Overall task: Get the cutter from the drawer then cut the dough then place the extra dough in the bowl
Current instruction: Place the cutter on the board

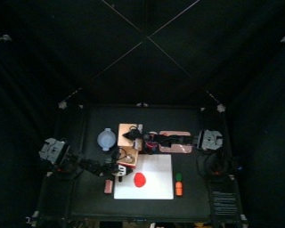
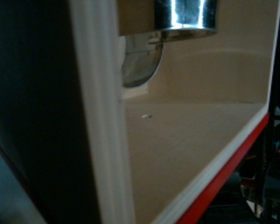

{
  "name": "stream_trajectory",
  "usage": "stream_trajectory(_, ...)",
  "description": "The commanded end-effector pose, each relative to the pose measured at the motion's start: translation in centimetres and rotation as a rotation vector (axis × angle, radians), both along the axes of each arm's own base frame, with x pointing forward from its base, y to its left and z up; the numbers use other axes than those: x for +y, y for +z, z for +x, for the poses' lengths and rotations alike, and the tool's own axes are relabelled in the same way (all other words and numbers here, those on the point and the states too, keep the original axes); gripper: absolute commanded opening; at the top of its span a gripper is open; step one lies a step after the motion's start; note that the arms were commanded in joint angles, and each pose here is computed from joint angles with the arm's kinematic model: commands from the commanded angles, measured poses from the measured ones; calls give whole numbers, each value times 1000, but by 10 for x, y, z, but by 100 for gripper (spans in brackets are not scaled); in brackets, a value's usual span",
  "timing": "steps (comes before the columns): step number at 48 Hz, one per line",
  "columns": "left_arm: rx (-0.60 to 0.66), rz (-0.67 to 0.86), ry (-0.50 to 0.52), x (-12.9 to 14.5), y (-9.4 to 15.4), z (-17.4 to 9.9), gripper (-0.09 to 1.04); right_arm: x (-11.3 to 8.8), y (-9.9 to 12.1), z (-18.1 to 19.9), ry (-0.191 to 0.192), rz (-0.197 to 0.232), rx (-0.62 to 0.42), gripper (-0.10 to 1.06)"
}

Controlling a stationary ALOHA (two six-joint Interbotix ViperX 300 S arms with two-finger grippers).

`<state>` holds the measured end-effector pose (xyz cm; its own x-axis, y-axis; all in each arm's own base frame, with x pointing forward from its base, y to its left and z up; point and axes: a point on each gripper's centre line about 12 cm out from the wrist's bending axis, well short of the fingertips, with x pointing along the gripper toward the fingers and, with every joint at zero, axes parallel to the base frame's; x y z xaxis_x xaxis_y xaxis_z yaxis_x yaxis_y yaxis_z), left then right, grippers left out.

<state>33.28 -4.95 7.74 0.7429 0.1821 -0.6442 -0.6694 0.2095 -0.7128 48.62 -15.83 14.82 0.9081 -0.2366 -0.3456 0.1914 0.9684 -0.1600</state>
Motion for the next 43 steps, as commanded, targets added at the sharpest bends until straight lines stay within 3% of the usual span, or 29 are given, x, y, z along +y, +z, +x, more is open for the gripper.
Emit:
stream_trajectory(1,-43,25,-6,2,9,5,78,-7,-7,-5,-19,8,32,-6)
stream_trajectory(28,-108,52,4,9,22,14,79,-7,-8,-6,-19,9,34,-6)
stream_trajectory(43,-6,-52,-147,-24,25,-14,79,-6,-7,-6,-21,14,32,-6)
